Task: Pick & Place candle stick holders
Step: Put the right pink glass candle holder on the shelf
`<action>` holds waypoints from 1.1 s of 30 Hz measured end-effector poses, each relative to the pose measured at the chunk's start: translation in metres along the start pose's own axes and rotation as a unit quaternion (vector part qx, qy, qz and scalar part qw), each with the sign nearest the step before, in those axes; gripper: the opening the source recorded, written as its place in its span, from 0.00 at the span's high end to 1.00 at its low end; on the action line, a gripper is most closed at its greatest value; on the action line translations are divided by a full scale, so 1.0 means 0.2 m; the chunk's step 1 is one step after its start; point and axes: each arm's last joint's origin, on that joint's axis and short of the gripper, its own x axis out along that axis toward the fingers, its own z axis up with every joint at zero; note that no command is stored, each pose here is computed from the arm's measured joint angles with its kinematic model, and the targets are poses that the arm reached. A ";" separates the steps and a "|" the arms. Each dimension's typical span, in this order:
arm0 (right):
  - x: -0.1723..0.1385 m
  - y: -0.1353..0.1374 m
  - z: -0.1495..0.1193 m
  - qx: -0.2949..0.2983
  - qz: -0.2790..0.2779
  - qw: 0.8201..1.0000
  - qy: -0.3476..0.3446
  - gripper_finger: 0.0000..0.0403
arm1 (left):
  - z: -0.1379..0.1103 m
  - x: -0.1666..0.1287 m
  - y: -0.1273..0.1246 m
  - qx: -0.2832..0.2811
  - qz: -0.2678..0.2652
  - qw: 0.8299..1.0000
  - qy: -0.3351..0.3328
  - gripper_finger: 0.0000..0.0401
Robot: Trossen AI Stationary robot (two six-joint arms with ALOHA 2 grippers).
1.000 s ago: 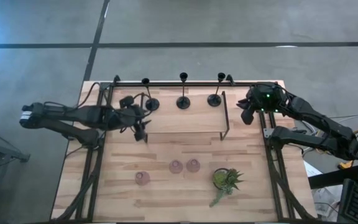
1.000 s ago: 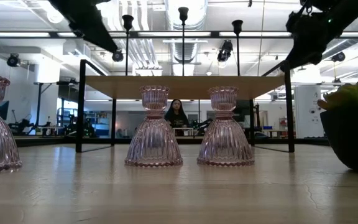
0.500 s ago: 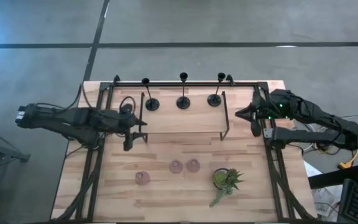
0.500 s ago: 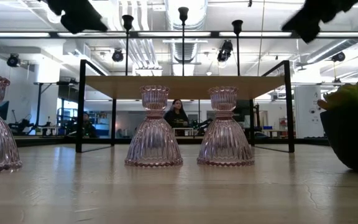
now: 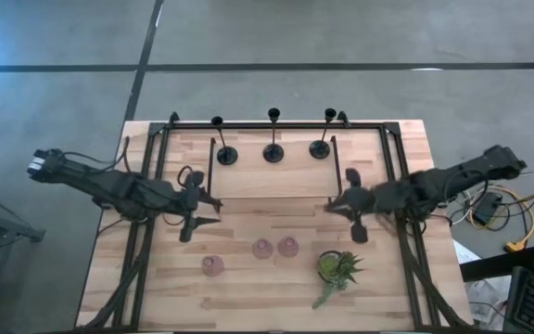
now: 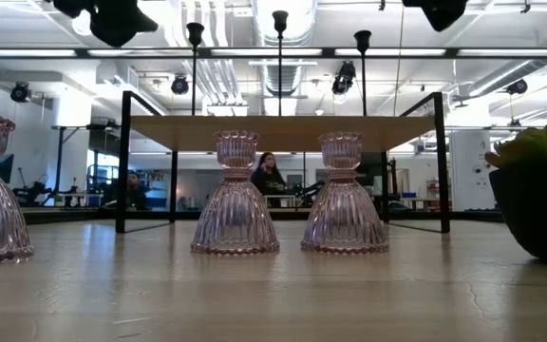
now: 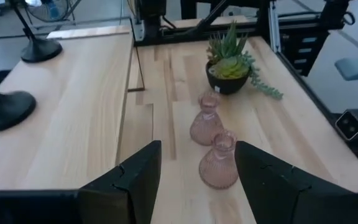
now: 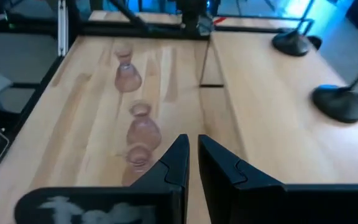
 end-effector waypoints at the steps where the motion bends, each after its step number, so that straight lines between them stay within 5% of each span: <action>1: 0.02 0.03 0.01 0.001 0.001 1.000 0.006 0.93 | -0.01 0.00 0.00 0.000 0.000 1.000 0.002 0.48; 7: 0.15 0.21 -0.01 0.053 0.017 0.997 0.061 0.93 | -0.05 0.01 0.00 0.000 0.002 1.000 0.005 0.48; 22: 0.49 0.38 -0.24 0.182 -0.078 0.968 0.157 0.92 | -0.03 0.02 0.01 0.056 0.035 0.997 -0.028 0.48; 33: 0.66 0.44 -0.39 0.176 -0.088 0.960 0.199 0.76 | -0.01 0.01 0.01 0.088 0.043 0.994 -0.045 0.48</action>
